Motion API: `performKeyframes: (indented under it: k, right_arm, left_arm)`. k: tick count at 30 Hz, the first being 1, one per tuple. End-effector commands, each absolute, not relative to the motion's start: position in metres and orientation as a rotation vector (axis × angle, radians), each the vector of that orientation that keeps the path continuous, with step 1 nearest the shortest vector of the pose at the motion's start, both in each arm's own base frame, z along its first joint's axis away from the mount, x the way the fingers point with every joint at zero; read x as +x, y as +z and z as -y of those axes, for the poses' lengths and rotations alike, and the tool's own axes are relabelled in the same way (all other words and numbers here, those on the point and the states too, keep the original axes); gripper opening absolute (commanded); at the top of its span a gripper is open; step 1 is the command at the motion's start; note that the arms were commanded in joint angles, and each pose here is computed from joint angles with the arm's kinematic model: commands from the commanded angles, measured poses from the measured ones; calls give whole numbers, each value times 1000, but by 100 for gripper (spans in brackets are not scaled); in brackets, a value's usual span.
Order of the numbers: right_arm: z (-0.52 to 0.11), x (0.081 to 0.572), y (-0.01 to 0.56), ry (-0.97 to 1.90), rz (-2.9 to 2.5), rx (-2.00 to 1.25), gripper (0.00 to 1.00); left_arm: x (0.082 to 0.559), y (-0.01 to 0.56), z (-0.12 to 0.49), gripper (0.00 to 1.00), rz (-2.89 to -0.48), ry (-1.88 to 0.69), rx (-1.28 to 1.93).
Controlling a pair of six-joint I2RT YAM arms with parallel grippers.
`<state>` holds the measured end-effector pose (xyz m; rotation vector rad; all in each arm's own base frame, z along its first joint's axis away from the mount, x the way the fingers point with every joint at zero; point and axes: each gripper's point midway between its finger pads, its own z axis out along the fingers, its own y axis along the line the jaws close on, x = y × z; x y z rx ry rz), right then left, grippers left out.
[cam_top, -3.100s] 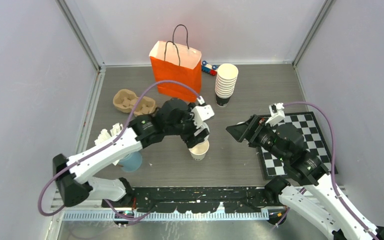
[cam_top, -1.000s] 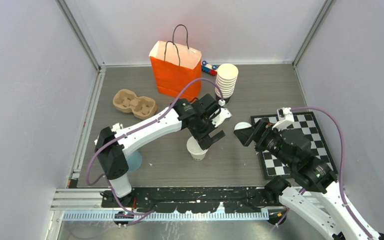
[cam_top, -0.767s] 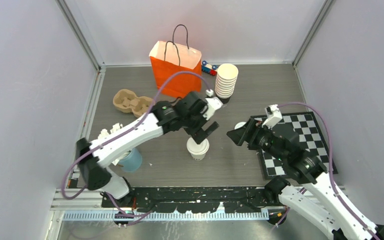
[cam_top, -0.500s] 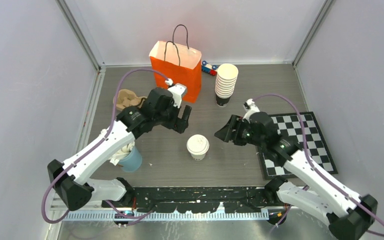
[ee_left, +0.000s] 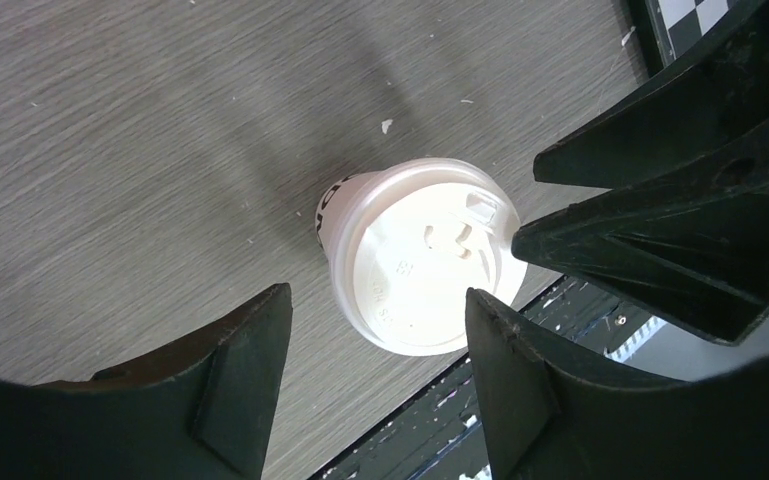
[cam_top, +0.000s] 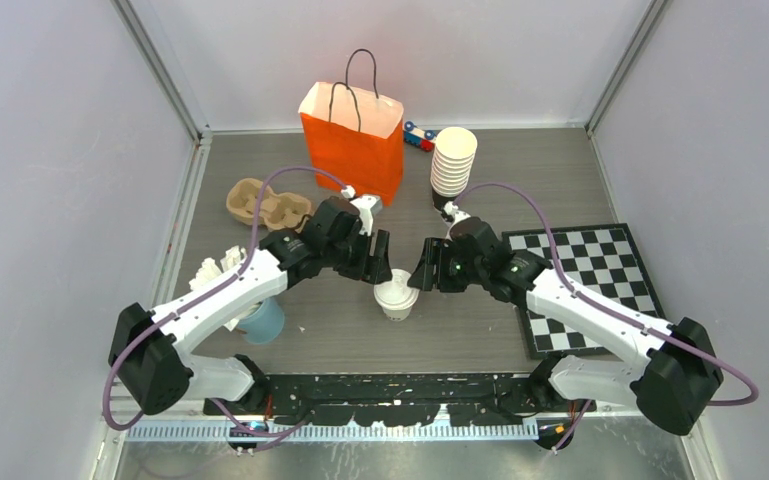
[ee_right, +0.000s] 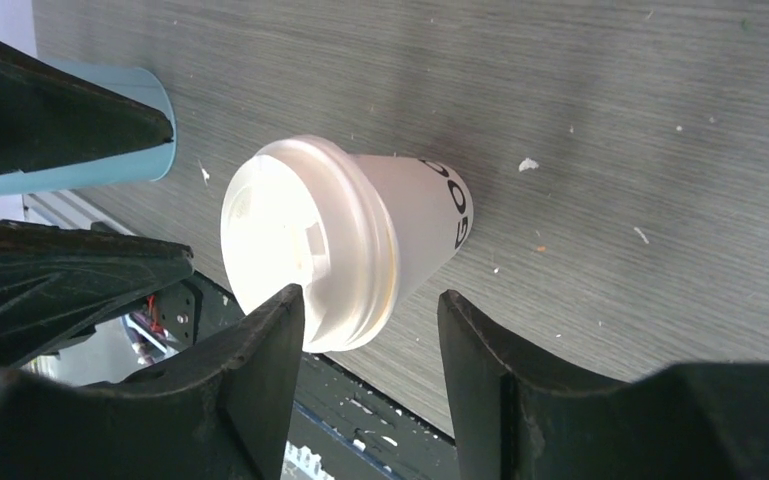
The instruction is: Pack the takeout coffee
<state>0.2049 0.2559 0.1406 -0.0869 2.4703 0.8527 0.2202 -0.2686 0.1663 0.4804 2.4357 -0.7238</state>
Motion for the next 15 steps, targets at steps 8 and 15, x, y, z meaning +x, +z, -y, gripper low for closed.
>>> performKeyframes:
  k: [8, 15]
  right_arm:
    - [-268, 221, 160, 876, -2376, -140, 52]
    - [-268, 218, 160, 892, -2366, -143, 52]
  left_arm:
    - [224, 158, 272, 61, -2414, -741, 463]
    - [221, 148, 276, 56, -2436, -767, 471]
